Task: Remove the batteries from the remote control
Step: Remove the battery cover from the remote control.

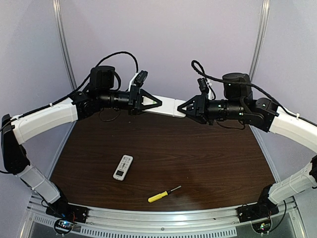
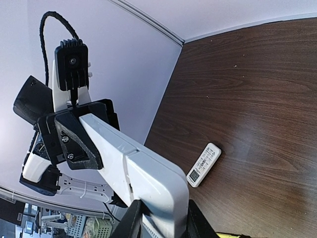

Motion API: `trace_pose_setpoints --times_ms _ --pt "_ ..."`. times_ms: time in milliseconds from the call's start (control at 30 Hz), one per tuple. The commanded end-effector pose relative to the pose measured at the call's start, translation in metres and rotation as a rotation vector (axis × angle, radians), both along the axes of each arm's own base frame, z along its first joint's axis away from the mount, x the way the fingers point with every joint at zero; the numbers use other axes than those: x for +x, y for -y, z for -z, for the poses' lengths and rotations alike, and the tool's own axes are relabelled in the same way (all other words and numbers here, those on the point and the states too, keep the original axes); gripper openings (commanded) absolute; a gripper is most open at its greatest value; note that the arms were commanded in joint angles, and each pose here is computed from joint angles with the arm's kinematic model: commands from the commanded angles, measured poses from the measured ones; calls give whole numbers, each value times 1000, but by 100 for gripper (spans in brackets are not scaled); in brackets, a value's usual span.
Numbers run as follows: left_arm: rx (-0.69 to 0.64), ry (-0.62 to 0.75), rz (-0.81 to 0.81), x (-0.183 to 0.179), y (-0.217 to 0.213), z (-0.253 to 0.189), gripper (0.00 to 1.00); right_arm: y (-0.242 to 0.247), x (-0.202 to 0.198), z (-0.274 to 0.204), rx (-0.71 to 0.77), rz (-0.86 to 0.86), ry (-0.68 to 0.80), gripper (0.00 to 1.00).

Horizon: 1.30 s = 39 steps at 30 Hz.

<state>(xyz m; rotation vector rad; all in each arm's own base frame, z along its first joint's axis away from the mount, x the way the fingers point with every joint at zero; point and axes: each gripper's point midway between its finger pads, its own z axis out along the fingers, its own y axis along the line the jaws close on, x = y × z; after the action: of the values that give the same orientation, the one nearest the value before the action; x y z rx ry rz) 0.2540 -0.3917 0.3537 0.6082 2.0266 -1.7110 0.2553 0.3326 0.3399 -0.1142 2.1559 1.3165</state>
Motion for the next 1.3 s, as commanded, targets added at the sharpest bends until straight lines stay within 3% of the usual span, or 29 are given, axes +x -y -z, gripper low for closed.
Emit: trace_pose_setpoints --times_ms 0,867,1267 --pt "-59 86 7 -4 -2 -25 0 6 5 13 -59 35 -25 27" --pt "35 76 -116 23 -7 -7 0 14 2 19 -100 43 -18 0" --pt "90 76 -165 29 -12 4 0 15 2 20 -105 42 -15 0"
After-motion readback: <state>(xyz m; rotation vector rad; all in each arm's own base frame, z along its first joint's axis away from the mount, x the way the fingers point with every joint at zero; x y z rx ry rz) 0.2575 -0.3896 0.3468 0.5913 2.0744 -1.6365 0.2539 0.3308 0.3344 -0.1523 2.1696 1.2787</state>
